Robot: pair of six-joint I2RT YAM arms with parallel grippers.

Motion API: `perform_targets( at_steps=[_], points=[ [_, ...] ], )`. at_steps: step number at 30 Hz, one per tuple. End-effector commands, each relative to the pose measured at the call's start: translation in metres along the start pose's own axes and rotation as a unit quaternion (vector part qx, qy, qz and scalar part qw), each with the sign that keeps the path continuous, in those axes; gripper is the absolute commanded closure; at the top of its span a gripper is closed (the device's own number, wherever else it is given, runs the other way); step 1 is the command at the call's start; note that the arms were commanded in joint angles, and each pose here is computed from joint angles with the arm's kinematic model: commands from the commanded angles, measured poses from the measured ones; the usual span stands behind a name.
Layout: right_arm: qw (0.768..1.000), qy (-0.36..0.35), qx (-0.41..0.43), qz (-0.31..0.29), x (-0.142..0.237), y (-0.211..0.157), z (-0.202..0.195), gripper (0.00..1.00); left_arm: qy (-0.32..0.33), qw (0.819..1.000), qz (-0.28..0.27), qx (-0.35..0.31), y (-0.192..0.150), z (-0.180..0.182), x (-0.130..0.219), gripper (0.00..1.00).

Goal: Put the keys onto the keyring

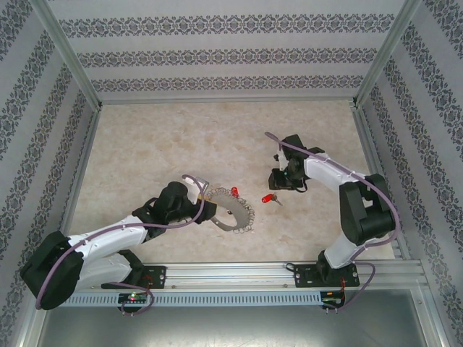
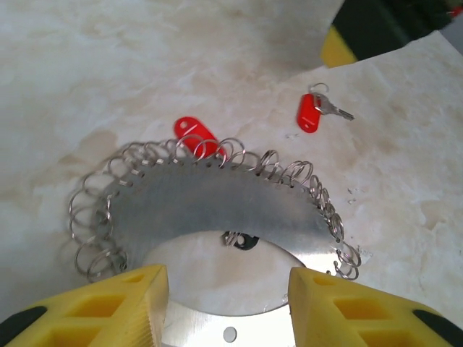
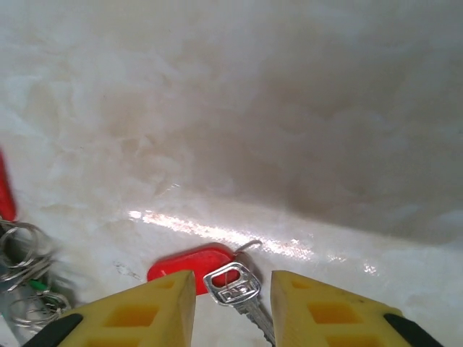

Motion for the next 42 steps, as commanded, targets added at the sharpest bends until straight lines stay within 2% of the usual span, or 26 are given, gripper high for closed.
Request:
perform_targets(
  at_steps=[1,3,4,9,12,16,23,29,42],
  points=[
    [0.996,0.061,0.038,-0.046,0.016,0.009,0.032,0.65,0.017,0.995,0.021,0.093,-0.009,0.003,0.000,0.51],
    [0.991,0.108,0.074,-0.041,0.010,0.008,0.060,0.63,0.037,0.988,0.038,0.144,-0.016,0.008,-0.003,0.44],
    [0.990,0.104,0.091,-0.032,0.004,0.007,0.070,0.62,0.048,0.983,0.048,0.168,-0.019,0.011,-0.005,0.41],
    [0.989,0.098,0.108,0.021,-0.030,0.006,0.087,0.61,0.053,0.963,0.099,0.245,-0.033,0.013,-0.018,0.40],
    [0.987,0.108,0.117,0.036,-0.041,0.003,0.091,0.60,0.049,0.956,0.112,0.268,-0.039,0.013,-0.025,0.38],
    [0.980,0.150,0.122,0.053,-0.046,-0.004,0.097,0.59,0.040,0.954,0.111,0.276,-0.035,0.012,-0.036,0.37],
    [0.971,0.181,0.123,0.092,-0.060,-0.023,0.092,0.56,0.040,0.953,0.127,0.271,-0.030,0.012,-0.058,0.40],
    [0.968,0.192,0.125,0.099,-0.068,-0.028,0.091,0.56,0.042,0.952,0.138,0.270,-0.030,0.013,-0.072,0.42],
    [0.938,0.295,0.145,0.110,-0.067,-0.031,0.103,0.68,0.024,0.962,0.129,0.241,-0.005,0.009,-0.090,0.45]
  ],
)
Point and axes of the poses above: each hand's point on the last joint's axis, 136 mm out from that joint toward the fingers, its own x axis back along the fingers, its own z axis along the line the jaws close on, y = z × x, the point moved 7 cm from there along x, back along the fingers, and after that the axes turned 5 degrees about x, right-handed, at the moved point
